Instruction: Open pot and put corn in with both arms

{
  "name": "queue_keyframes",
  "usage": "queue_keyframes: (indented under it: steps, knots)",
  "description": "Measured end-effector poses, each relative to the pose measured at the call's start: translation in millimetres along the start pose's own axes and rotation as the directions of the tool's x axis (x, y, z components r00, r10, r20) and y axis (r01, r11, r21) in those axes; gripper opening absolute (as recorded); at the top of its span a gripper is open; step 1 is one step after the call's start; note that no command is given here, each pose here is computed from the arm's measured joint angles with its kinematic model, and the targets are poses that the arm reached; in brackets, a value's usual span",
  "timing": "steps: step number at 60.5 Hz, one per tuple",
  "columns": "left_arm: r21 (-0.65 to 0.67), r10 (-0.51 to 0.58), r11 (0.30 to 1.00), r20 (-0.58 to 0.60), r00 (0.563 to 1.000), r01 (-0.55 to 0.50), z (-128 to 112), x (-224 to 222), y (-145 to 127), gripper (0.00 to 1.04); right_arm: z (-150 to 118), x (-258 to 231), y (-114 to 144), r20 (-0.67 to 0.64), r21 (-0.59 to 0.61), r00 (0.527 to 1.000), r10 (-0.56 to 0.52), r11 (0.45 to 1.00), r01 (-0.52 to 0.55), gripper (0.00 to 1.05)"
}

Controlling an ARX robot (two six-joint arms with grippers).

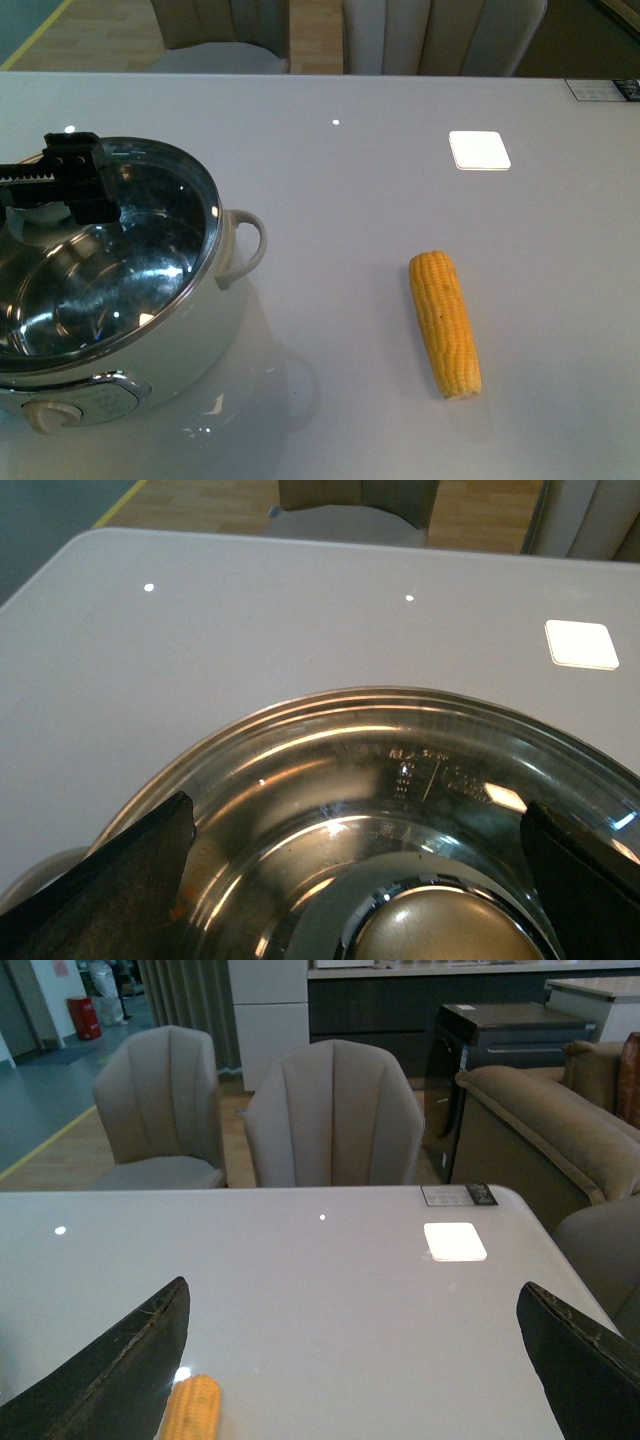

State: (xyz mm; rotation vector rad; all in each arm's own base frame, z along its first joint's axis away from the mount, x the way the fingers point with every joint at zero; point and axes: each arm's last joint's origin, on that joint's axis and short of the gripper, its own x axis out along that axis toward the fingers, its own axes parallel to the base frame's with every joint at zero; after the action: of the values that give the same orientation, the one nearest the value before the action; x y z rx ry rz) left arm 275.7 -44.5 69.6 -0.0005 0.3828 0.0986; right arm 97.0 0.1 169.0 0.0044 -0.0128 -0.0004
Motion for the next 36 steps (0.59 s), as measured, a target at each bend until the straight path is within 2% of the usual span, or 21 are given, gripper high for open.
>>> queue_keyframes:
  steps: [23,31,36]
  knots:
    - [-0.025,-0.009,1.0,-0.033,0.999,0.008,-8.9,3.1,-2.6,0.97,0.1,0.0,0.0,0.0,0.0,1.0,0.0,1.0,0.0,0.96]
    - [-0.032,-0.024,0.999,-0.038,0.999,0.022,-9.3,3.6,-5.5,0.78,0.0,0.0,0.0,0.0,0.0,1.0,0.0,1.0,0.0,0.96]
    - [-0.032,-0.032,0.999,-0.05,0.998,0.03,-9.6,4.1,-9.3,0.6,0.0,0.0,0.0,0.0,0.0,1.0,0.0,1.0,0.0,0.96]
